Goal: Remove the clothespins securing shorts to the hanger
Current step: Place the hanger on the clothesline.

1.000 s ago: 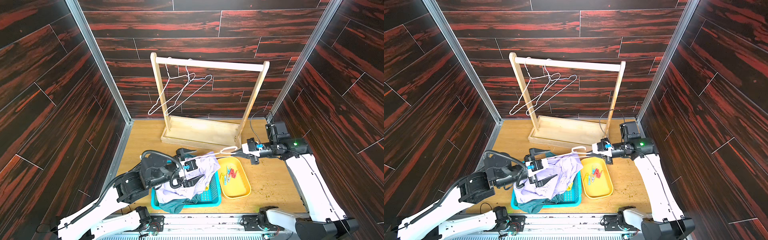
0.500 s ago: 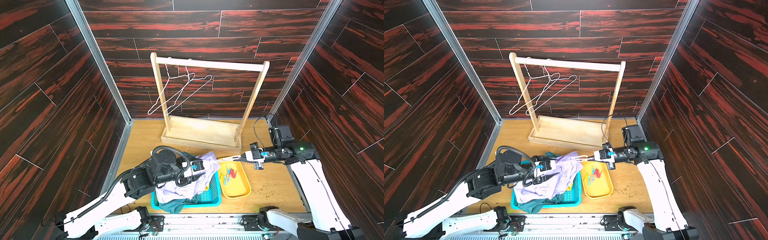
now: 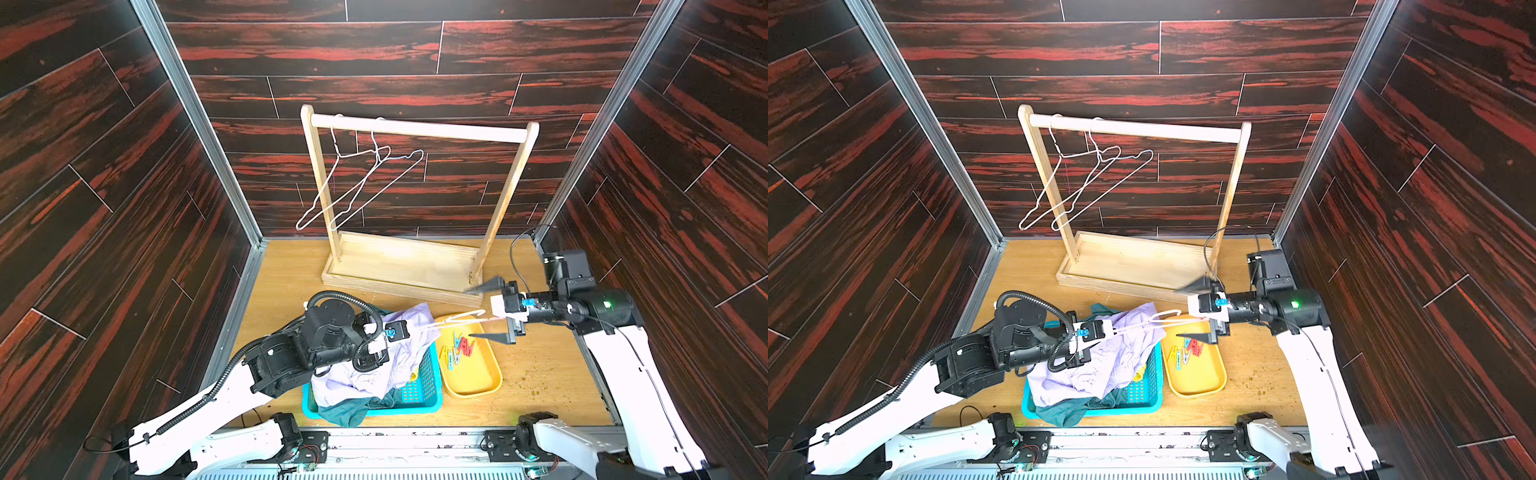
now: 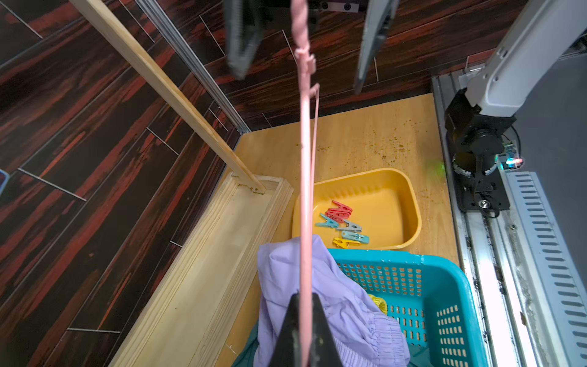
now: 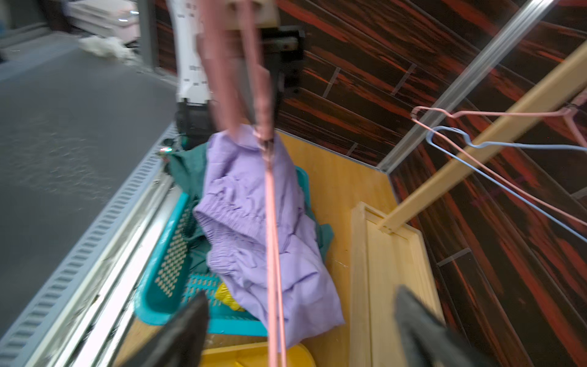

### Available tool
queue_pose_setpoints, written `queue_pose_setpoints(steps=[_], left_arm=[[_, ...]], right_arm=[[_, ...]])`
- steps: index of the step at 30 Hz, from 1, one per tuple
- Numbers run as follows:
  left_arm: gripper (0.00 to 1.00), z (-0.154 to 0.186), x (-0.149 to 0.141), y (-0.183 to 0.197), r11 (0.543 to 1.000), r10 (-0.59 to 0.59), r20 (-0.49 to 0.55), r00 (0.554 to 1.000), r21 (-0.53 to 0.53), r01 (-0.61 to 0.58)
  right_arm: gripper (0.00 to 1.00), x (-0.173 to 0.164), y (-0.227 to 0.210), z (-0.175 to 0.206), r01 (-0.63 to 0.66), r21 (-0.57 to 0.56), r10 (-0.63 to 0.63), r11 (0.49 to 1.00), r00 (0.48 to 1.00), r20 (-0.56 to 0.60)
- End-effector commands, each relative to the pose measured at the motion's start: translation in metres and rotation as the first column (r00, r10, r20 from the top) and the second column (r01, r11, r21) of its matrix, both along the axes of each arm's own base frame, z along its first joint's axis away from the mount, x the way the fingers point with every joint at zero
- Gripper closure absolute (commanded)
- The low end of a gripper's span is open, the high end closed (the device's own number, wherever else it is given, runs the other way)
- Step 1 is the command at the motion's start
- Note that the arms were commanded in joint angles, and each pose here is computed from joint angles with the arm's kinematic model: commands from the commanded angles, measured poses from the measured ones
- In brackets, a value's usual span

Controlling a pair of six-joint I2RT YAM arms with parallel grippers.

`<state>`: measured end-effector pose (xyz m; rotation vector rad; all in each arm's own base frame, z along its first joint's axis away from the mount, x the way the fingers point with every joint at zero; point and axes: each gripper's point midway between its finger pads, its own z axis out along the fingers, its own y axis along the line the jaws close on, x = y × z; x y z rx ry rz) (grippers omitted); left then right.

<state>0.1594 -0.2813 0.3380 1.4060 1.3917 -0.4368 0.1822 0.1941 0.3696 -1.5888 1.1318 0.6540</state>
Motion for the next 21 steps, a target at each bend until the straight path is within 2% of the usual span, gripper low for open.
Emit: queue_pose_setpoints(steps=[1, 3, 4, 6, 7, 8, 9, 10, 14, 18, 21], left_arm=[[1.00, 0.012, 0.003, 0.011, 0.997, 0.054, 0.036, 0.998, -0.048, -0.052], [1.00, 0.013, 0.006, 0.015, 0.994, 0.085, 0.038, 0.996, -0.073, -0.083], [1.00, 0.017, 0.009, 0.017, 0.990, 0.108, 0.042, 0.993, -0.100, -0.104], [1.00, 0.027, 0.017, 0.023, 0.969, 0.182, 0.026, 0.983, -0.177, -0.174], [1.00, 0.033, 0.023, 0.027, 0.952, 0.231, 0.012, 0.973, -0.212, -0.223], [1.00, 0.038, 0.029, 0.032, 0.931, 0.280, -0.007, 0.960, -0.242, -0.273], [1.00, 0.042, 0.035, 0.036, 0.910, 0.325, -0.024, 0.945, -0.263, -0.320], [1.00, 0.046, 0.042, 0.041, 0.884, 0.375, -0.045, 0.926, -0.282, -0.372], [1.00, 0.060, 0.065, 0.057, 0.793, 0.531, -0.113, 0.840, -0.281, -0.540], [1.00, 0.070, 0.081, 0.066, 0.712, 0.631, -0.153, 0.761, -0.274, -0.646], [1.00, 0.080, 0.093, 0.065, 0.671, 0.670, -0.175, 0.722, -0.272, -0.689]], right_arm=[[0.02, 0.042, -0.007, 0.026, 0.250, 0.084, -0.250, 0.965, 0.968, -0.006], [0.01, 0.069, -0.020, 0.043, 0.428, 0.158, -0.435, 0.890, 0.900, 0.013], [0.02, 0.084, -0.032, 0.054, 0.532, 0.208, -0.543, 0.820, 0.840, -0.009], [0.02, 0.116, -0.070, 0.078, 0.755, 0.309, -0.760, 0.578, 0.636, -0.131], [0.02, 0.126, -0.090, 0.086, 0.835, 0.331, -0.823, 0.440, 0.522, -0.223], [0.02, 0.132, -0.107, 0.091, 0.883, 0.337, -0.854, 0.327, 0.428, -0.294], [0.02, 0.134, -0.115, 0.093, 0.904, 0.331, -0.860, 0.271, 0.382, -0.339], [0.02, 0.133, -0.117, 0.093, 0.914, 0.318, -0.855, 0.253, 0.365, -0.368], [0.02, 0.127, -0.114, 0.091, 0.924, 0.298, -0.814, 0.242, 0.360, -0.455], [0.02, 0.119, -0.117, 0.089, 0.933, 0.285, -0.793, 0.221, 0.342, -0.504], [0.02, 0.112, -0.115, 0.085, 0.933, 0.275, -0.778, 0.230, 0.346, -0.524]])
